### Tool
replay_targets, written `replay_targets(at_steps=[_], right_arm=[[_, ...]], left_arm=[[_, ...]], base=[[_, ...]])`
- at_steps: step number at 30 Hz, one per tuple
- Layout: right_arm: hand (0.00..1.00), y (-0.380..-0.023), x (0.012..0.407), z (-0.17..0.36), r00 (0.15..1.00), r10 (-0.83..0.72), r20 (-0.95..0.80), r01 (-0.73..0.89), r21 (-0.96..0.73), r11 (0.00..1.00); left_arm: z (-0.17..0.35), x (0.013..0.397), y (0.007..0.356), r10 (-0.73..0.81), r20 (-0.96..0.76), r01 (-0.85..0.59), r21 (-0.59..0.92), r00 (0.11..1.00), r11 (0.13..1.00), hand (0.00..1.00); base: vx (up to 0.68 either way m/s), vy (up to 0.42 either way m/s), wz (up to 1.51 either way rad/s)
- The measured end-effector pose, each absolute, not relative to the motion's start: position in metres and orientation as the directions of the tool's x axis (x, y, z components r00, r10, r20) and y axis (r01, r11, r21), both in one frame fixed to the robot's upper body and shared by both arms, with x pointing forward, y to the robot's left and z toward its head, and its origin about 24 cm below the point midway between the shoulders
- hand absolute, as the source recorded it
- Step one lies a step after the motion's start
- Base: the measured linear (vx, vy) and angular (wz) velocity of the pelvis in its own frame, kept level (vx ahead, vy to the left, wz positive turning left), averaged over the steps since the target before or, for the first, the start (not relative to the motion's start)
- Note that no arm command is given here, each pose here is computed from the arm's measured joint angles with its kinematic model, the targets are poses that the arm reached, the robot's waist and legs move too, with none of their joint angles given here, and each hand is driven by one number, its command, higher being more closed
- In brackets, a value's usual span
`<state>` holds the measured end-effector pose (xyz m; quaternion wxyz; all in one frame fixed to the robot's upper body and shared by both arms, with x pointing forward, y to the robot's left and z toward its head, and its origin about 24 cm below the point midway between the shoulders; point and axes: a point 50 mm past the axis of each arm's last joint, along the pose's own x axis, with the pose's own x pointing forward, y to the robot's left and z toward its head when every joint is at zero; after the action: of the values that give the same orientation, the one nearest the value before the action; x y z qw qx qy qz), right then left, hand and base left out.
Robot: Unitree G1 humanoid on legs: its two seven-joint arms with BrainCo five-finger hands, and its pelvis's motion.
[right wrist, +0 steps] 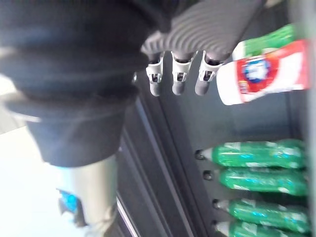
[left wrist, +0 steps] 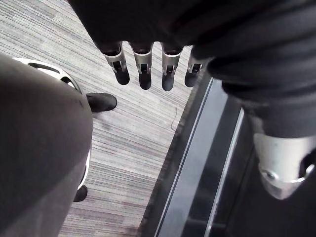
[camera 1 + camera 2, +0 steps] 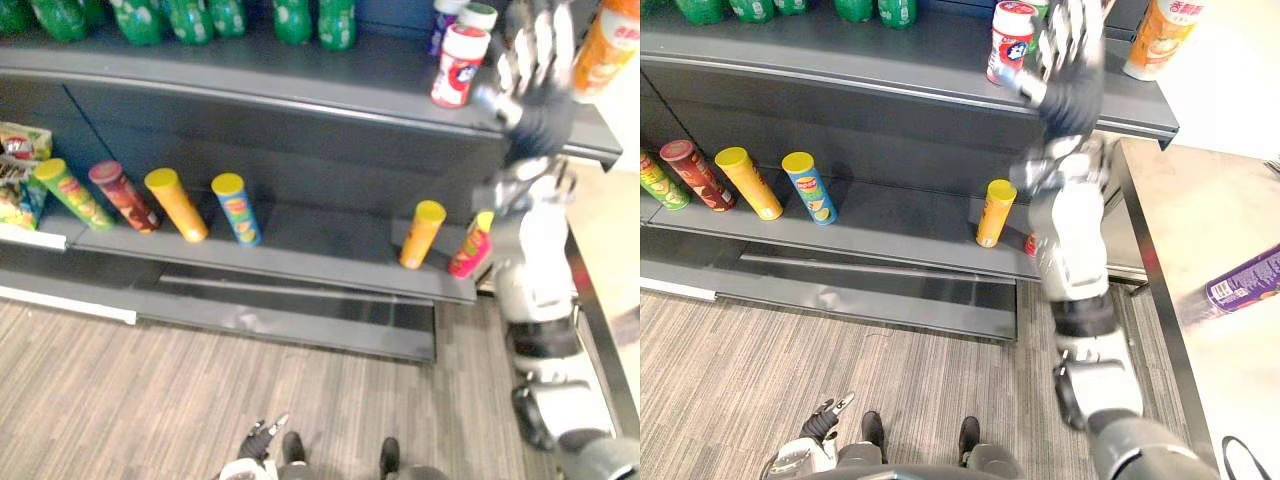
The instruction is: Put the gum and the chips on the shelf.
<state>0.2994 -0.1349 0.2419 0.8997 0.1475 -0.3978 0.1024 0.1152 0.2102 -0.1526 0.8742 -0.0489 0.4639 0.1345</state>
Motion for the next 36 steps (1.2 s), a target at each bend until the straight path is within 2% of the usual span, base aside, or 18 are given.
replay_targets(at_steps=[5,10,14,16,17,19,20,24,30,36], right_arm=[[0.0,-0.109,0.279,0.171,0.781,0.21,0.588,-0.412,0.233,0.881],[0.0,-0.098,0.248,0.1,0.872,0.319,0.371,-0.436,0.296,0.85],[0.0,-0.097,0.214,0.016,0.921,0.389,0.027,-0.366,0.407,0.837],[0.0,-0.102,0.188,-0.029,0.895,0.405,-0.184,-0.289,0.453,0.844],[0.0,-0.104,0.181,-0.04,0.886,0.4,-0.235,-0.262,0.458,0.849],[0.0,-0.12,0.161,-0.076,0.853,0.313,-0.417,-0.097,0.462,0.881],[0.0,-0.125,0.157,-0.084,0.846,0.284,-0.452,-0.053,0.458,0.887],[0.0,-0.157,0.134,-0.119,0.762,0.098,-0.64,0.14,0.311,0.94],[0.0,-0.199,0.09,-0.15,0.577,-0.128,-0.807,0.411,0.151,0.899],[0.0,-0.216,0.065,-0.158,0.471,-0.235,-0.85,0.496,0.035,0.868]], left_arm=[[-0.153,0.115,0.211,0.201,-0.824,-0.26,0.068,0.53,0.963,0.0],[-0.154,0.112,0.212,0.218,-0.829,-0.28,0.078,0.515,0.957,0.0],[-0.155,0.109,0.212,0.218,-0.834,-0.272,0.085,0.507,0.958,0.0],[-0.156,0.108,0.211,0.214,-0.837,-0.266,0.086,0.503,0.96,0.0],[-0.156,0.107,0.211,0.214,-0.838,-0.267,0.086,0.501,0.96,0.0],[-0.157,0.105,0.211,0.214,-0.842,-0.274,0.082,0.495,0.958,0.0],[-0.157,0.105,0.21,0.212,-0.843,-0.275,0.08,0.495,0.958,0.0],[-0.158,0.104,0.203,0.204,-0.846,-0.277,0.07,0.492,0.958,0.0],[-0.161,0.098,0.194,0.188,-0.852,-0.276,0.053,0.488,0.96,0.0],[-0.16,0.099,0.193,0.182,-0.845,-0.275,0.044,0.503,0.961,0.0]], base=[[0.01,0.003,-0.05],[0.0,0.0,0.0],[0.02,0.009,-0.01],[0.04,0.023,0.01],[0.03,0.02,0.01],[0.03,0.019,-0.03],[0.03,0.015,-0.06],[0.04,0.014,-0.06],[0.04,0.013,-0.07],[0.04,0.01,0.06]])
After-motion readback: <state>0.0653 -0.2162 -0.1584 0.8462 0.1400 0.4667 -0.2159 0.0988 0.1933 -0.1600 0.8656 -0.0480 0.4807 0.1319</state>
